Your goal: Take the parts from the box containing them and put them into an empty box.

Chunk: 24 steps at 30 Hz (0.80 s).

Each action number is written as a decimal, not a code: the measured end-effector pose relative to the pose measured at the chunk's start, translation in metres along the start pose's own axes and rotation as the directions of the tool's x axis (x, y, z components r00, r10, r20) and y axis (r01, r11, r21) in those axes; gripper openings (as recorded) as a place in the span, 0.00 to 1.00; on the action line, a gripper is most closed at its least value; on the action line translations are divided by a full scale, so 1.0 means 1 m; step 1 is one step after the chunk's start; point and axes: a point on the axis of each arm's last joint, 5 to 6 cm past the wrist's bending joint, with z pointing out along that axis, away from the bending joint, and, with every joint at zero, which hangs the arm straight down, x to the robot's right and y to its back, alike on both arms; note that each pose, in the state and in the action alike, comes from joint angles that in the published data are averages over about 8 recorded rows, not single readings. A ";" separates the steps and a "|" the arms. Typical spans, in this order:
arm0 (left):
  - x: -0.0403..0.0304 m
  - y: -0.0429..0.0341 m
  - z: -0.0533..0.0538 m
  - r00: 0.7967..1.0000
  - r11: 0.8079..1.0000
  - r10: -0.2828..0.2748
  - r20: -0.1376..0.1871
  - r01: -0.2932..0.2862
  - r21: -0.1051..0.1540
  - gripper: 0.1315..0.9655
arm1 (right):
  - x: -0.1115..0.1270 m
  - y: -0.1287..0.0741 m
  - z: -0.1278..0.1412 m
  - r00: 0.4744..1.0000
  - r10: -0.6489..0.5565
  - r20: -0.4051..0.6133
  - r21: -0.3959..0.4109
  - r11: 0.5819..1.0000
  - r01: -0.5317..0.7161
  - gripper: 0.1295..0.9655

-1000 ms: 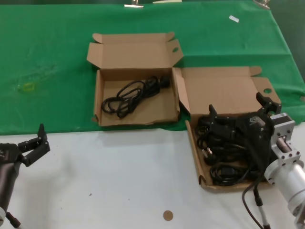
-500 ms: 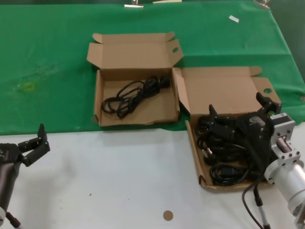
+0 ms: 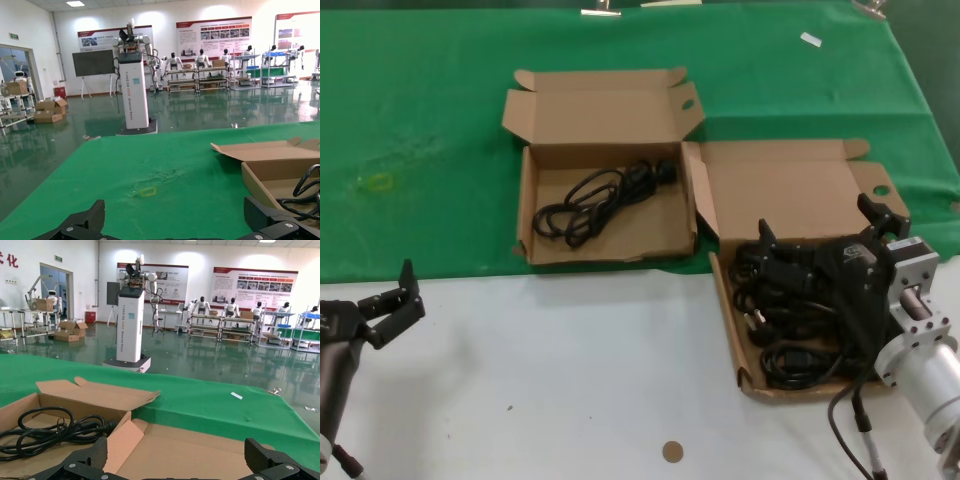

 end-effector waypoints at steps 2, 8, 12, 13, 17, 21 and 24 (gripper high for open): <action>0.0000 0.0000 0.000 1.000 1.000 0.000 0.000 0.000 0.000 1.00 | 0.000 0.000 0.000 1.000 0.000 0.000 0.000 1.000 0.000 1.00; 0.0000 0.0000 0.000 1.000 1.000 0.000 0.000 0.000 0.000 1.00 | 0.000 0.000 0.000 1.000 0.000 0.000 0.000 1.000 0.000 1.00; 0.0000 0.0000 0.000 1.000 1.000 0.000 0.000 0.000 0.000 1.00 | 0.000 0.000 0.000 1.000 0.000 0.000 0.000 1.000 0.000 1.00; 0.0000 0.0000 0.000 1.000 1.000 0.000 0.000 0.000 0.000 1.00 | 0.000 0.000 0.000 1.000 0.000 0.000 0.000 1.000 0.000 1.00; 0.0000 0.0000 0.000 1.000 1.000 0.000 0.000 0.000 0.000 1.00 | 0.000 0.000 0.000 1.000 0.000 0.000 0.000 1.000 0.000 1.00; 0.0000 0.0000 0.000 1.000 1.000 0.000 0.000 0.000 0.000 1.00 | 0.000 0.000 0.000 1.000 0.000 0.000 0.000 1.000 0.000 1.00; 0.0000 0.0000 0.000 1.000 1.000 0.000 0.000 0.000 0.000 1.00 | 0.000 0.000 0.000 1.000 0.000 0.000 0.000 1.000 0.000 1.00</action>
